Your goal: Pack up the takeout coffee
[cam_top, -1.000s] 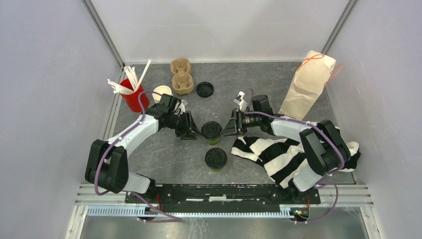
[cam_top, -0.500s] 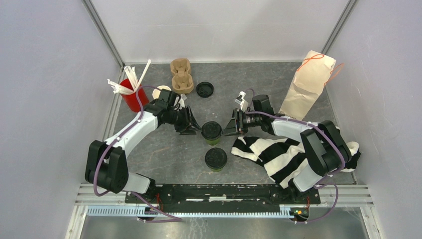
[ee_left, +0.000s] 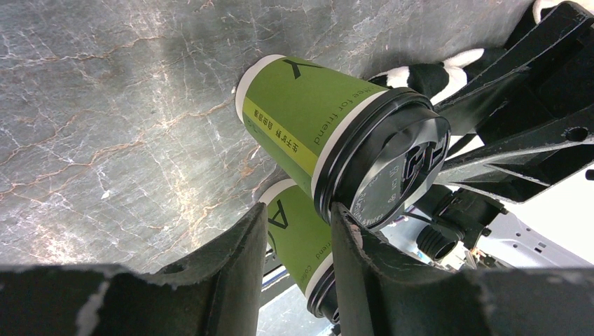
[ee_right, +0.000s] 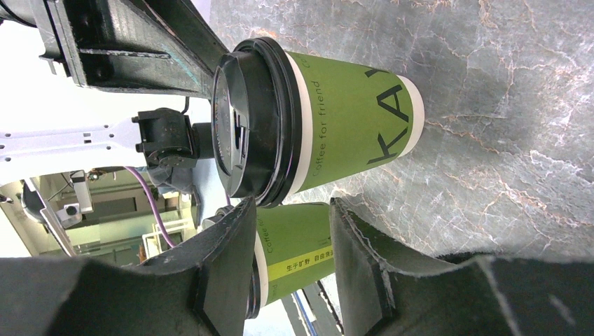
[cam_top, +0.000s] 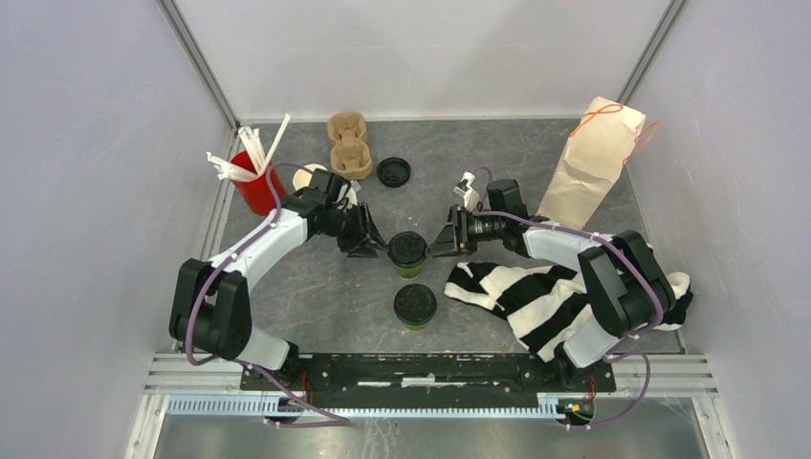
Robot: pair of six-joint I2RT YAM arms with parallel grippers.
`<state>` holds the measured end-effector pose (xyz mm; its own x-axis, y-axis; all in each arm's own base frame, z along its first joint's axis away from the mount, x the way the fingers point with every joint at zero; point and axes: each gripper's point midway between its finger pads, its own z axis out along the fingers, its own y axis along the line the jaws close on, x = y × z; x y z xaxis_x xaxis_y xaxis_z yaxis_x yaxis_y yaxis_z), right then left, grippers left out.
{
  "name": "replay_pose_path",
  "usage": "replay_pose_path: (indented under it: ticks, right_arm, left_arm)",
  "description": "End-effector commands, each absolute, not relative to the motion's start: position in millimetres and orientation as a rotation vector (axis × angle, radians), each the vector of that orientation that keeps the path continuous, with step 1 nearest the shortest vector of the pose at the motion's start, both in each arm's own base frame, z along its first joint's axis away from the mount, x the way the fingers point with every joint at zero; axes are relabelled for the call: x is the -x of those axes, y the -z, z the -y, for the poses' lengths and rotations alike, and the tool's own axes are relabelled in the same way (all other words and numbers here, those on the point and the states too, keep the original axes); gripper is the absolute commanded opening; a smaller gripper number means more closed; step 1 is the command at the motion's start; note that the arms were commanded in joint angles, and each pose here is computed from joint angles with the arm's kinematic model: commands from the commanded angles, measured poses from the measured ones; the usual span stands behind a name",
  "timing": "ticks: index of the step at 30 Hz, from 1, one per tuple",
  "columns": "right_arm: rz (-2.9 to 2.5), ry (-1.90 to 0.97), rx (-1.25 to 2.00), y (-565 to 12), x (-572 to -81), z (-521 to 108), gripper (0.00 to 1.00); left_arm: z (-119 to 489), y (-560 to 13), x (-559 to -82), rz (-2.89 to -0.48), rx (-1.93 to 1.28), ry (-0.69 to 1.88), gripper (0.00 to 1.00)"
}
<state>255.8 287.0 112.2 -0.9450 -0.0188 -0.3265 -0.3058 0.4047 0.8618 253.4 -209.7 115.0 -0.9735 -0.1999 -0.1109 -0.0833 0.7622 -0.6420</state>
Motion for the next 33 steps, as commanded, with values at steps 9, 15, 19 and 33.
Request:
replay_pose_path:
  ticks: [9,15,19,33]
  right_arm:
    - [-2.347,-1.537,0.292,-118.3,-276.5,-293.9,0.47]
    - [-2.455,-1.458,0.274,-91.0,-272.1,-292.0,0.43]
    - [-2.640,-1.215,0.220,-46.6,-253.4,-263.3,0.43]
    - [-2.467,-1.341,0.367,-101.1,-263.9,-279.5,0.47]
  left_arm:
    - [202.6,-106.7,-257.2,-2.789,0.136,0.934,0.43]
    - [194.3,-96.4,-250.5,-2.830,0.143,0.869,0.42]
    - [178.6,-75.5,-236.3,-2.899,0.192,0.751,0.40]
    - [168.8,-76.5,-237.4,-2.904,0.146,0.665,0.40]
